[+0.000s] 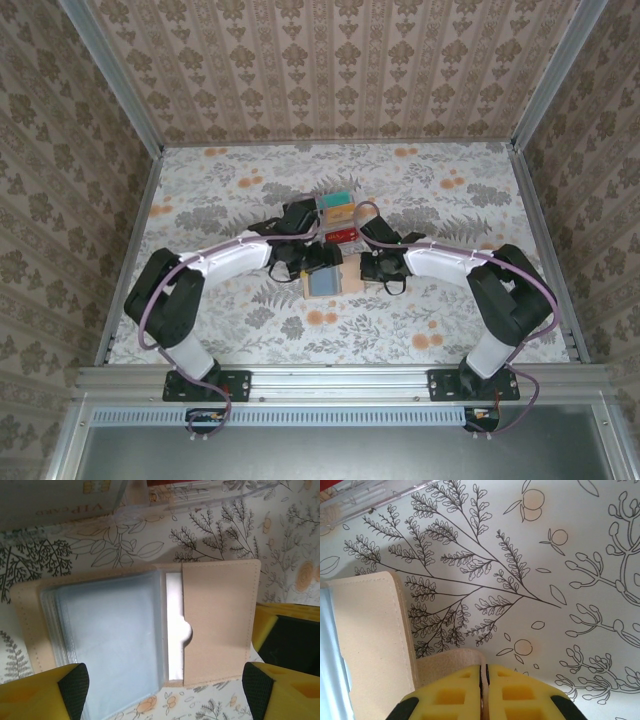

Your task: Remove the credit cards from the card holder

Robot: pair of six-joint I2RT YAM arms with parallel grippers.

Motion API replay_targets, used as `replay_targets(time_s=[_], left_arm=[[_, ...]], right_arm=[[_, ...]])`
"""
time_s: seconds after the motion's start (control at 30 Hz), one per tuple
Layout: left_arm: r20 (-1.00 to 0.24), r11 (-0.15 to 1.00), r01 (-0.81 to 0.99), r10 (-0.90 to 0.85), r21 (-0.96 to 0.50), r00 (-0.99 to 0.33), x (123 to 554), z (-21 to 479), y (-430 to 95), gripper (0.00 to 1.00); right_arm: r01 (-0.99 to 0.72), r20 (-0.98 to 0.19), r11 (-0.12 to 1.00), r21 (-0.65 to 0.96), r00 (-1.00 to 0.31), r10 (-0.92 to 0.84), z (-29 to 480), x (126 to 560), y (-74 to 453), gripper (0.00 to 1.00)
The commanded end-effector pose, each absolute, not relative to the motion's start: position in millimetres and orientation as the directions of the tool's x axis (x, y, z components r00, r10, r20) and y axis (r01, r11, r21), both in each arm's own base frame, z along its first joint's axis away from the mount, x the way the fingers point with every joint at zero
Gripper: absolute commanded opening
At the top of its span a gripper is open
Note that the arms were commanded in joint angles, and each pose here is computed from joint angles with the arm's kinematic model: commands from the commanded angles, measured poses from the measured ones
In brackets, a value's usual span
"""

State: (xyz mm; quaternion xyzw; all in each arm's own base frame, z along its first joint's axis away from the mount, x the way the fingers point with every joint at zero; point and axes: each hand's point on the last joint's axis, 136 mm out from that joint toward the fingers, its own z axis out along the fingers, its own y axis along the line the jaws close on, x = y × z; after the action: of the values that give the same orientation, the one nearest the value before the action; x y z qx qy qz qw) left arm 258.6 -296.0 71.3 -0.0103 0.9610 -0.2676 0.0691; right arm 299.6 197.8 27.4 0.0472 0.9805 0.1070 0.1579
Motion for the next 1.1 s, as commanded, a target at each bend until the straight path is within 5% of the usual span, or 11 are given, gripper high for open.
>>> replay_targets(time_s=[0.0, 0.67, 1.07], left_arm=[[-0.105, 0.882, 0.018, -0.035, -0.470, -0.994, 255.0, 65.0, -294.0, 0.86], [-0.065, 0.911, 0.019, -0.009, -0.413, -0.998, 254.6, 47.0, -295.7, 0.91], [-0.069, 0.854, 0.052, 0.018, -0.517, -0.997, 251.7, 56.6, -313.1, 0.89]], right_arm=[[0.053, -0.279, 0.974, 0.222, -0.953, 0.116, 20.1, 296.6, 196.2, 0.10], [0.066, -0.254, 0.969, 0.238, -0.959, 0.127, 10.9, 292.1, 196.0, 0.10], [0.069, -0.233, 0.962, 0.264, -0.963, 0.133, 7.2, 289.8, 198.3, 0.10]])
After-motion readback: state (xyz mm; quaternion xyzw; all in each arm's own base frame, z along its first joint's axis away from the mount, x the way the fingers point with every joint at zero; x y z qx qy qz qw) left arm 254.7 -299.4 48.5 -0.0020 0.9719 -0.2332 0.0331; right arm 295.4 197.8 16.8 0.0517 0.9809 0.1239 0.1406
